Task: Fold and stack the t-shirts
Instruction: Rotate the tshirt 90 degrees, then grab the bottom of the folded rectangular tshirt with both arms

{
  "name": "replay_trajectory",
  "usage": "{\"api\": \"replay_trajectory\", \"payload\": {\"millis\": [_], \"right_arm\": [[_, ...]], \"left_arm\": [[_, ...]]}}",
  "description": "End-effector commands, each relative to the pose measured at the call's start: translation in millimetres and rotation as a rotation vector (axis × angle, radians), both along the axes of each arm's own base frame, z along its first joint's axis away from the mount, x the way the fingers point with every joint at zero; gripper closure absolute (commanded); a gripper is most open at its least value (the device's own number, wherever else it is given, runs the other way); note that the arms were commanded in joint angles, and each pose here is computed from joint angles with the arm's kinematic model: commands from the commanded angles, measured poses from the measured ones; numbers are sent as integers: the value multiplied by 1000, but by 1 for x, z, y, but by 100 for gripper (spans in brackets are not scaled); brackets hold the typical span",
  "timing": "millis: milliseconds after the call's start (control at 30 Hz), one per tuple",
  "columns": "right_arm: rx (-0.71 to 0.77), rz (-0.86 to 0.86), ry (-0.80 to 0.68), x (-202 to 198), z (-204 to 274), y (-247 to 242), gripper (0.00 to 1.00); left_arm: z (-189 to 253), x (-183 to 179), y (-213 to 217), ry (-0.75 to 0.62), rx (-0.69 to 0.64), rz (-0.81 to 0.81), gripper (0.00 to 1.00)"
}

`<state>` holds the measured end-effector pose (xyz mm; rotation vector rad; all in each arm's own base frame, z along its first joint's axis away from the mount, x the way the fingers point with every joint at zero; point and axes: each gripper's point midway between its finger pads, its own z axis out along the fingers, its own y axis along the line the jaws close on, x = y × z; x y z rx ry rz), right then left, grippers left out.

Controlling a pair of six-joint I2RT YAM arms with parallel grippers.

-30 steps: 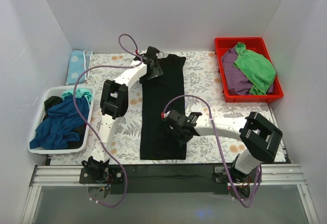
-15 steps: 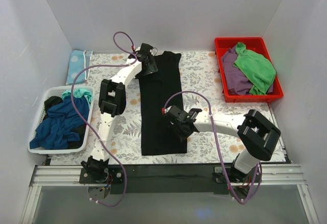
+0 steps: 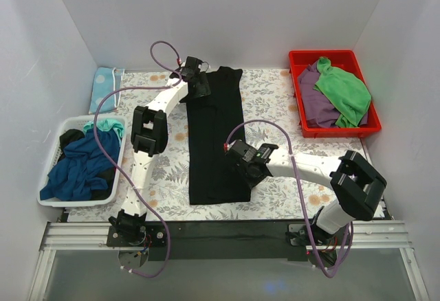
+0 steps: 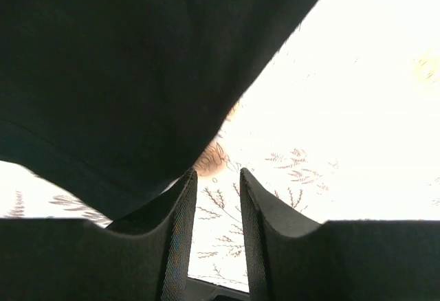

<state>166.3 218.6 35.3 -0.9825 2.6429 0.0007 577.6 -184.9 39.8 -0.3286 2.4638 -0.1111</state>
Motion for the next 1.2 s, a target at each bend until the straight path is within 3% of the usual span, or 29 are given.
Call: {"api": "replay_trajectory", "payload": {"millis": [0, 133, 233, 267, 300, 400, 467, 600, 733, 933, 1167], "right_arm": [[98, -20, -81, 21, 37, 27, 62], [142, -13, -73, 21, 47, 38, 62], [149, -8, -54, 19, 44, 43, 62], [160, 2, -47, 17, 44, 46, 62], [158, 4, -39, 16, 41, 48, 62], [168, 22, -30, 11, 39, 55, 62], [171, 43, -31, 7, 40, 60, 62], [189, 61, -30, 2, 38, 70, 62], [191, 78, -5, -7, 29, 78, 62], [153, 92, 34, -19, 6, 70, 62], [102, 81, 73, -31, -15, 49, 62]], "left_arm": [[100, 3, 5, -163, -39, -17, 12], [116, -32, 0, -127, -49, -35, 12], [112, -77, -10, -71, -31, -65, 12], [87, -101, -7, -1, -7, -67, 12], [101, -114, -10, -20, -20, -71, 12], [74, -166, -22, 77, -53, -104, 12], [81, -195, -28, 80, -92, -134, 12], [42, -262, -17, 198, -104, -159, 12], [19, -300, -3, 264, -89, -174, 12], [7, -318, 8, 297, -30, -187, 12], [-30, -351, 33, 459, 81, -133, 12]]}}
